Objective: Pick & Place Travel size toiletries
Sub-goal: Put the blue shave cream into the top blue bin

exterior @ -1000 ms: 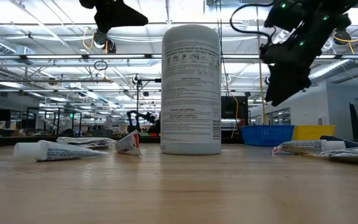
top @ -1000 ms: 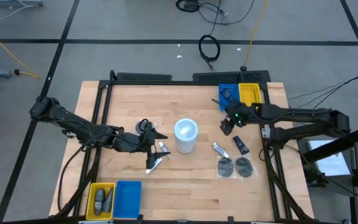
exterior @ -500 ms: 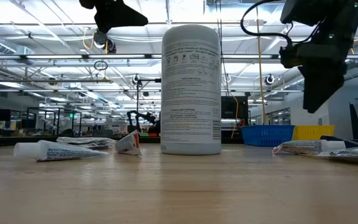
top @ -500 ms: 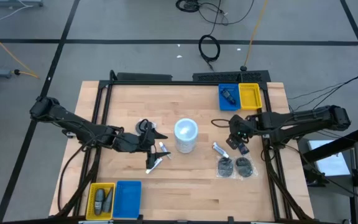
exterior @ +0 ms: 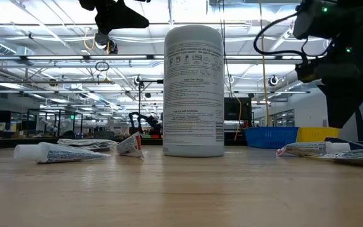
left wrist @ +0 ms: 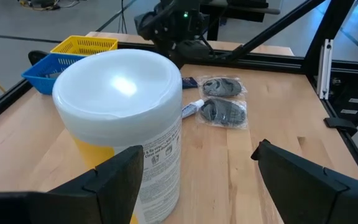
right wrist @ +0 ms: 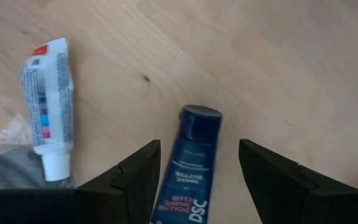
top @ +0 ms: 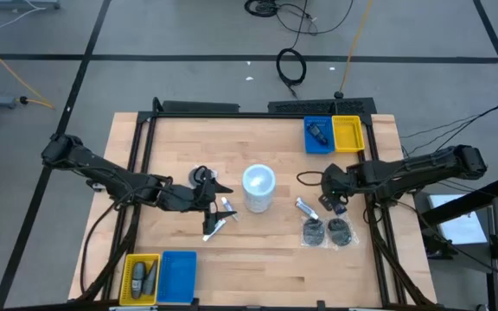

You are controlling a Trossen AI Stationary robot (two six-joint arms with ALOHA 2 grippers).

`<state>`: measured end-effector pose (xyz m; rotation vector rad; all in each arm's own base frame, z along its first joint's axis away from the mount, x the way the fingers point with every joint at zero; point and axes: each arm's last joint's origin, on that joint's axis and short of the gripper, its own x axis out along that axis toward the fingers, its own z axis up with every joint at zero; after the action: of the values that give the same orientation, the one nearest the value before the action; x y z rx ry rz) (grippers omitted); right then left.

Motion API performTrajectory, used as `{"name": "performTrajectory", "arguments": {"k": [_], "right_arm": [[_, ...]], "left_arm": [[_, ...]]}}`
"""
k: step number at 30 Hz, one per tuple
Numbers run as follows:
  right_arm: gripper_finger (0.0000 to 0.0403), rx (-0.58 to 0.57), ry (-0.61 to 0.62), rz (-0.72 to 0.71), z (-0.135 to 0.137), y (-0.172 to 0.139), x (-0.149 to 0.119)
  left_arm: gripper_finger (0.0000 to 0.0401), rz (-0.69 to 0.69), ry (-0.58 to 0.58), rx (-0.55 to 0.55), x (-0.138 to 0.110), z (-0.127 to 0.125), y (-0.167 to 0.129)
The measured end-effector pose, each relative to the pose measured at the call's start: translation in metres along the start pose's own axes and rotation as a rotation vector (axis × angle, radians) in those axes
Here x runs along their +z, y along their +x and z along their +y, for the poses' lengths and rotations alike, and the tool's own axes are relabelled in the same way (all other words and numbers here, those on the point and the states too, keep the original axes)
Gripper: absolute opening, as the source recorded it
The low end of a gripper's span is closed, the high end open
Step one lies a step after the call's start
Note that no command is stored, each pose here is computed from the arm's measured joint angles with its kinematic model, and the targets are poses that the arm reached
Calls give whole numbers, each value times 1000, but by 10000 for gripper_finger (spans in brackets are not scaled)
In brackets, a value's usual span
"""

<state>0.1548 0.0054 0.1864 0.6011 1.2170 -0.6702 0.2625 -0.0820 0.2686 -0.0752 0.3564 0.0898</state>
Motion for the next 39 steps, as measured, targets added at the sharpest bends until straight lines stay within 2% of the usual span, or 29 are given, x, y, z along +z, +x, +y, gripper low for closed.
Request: {"name": "performTrajectory", "arguments": {"k": [15,27,39], "right_arm": [[212,29,16,-24,-6,28,-10],[212,97,30,-79,-8,47,-15],[205,100,31,-86,-9,51,-17]], "left_arm": [[310,0,5,0,0,0,0],[310,0,6,0,0,0,0],[310,0,5,0,0,0,0]]}}
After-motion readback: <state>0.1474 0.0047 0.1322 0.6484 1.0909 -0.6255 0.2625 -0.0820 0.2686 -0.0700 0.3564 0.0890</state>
